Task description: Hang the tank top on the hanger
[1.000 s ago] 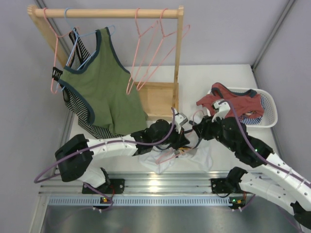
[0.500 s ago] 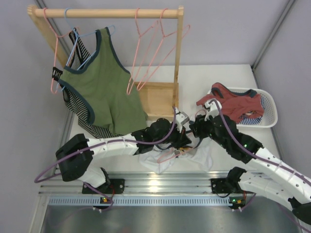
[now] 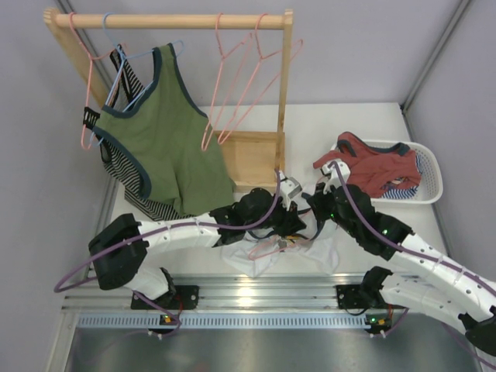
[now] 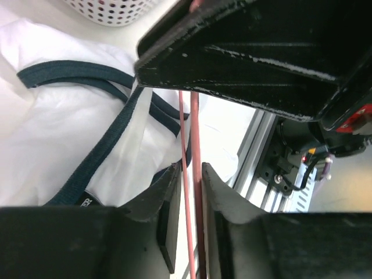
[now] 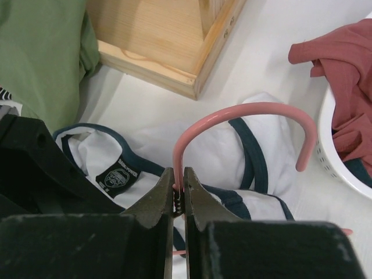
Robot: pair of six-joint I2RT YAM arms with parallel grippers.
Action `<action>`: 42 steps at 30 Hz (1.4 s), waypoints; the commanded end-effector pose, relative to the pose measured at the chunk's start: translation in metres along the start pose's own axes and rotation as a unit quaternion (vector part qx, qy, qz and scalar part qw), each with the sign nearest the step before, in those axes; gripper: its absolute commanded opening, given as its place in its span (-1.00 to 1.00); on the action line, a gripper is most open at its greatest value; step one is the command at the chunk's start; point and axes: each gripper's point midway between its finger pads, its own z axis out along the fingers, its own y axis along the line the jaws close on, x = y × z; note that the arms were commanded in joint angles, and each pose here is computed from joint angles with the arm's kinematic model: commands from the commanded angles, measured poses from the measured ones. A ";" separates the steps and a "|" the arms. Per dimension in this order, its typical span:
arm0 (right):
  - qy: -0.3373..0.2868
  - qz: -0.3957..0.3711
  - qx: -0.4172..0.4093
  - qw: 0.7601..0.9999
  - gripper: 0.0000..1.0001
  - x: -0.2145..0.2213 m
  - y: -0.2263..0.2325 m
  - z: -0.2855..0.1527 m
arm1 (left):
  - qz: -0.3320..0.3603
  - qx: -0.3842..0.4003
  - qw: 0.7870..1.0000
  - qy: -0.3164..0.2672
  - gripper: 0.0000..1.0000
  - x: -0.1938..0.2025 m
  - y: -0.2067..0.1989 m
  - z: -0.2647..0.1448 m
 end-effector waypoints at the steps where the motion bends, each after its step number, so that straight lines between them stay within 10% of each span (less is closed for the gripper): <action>1: -0.044 0.027 0.004 0.999 -1.00 -0.022 0.004 -0.001 | 0.002 -0.008 0.998 -0.058 -0.44 -0.039 -0.009 -0.007; 8: -0.043 0.024 0.021 0.999 -1.00 -0.021 -0.002 -0.002 | -0.011 -0.081 0.993 -0.080 0.00 -0.048 0.012 -0.029; 23: -0.045 0.030 0.061 0.997 -1.00 -0.016 -0.016 0.000 | -0.082 -0.352 0.930 -0.075 -0.11 -0.009 0.098 -0.121; 42: -0.045 0.037 0.117 0.991 -1.00 -0.021 -0.029 0.000 | -0.056 -0.406 0.912 0.021 -0.05 0.036 0.112 -0.122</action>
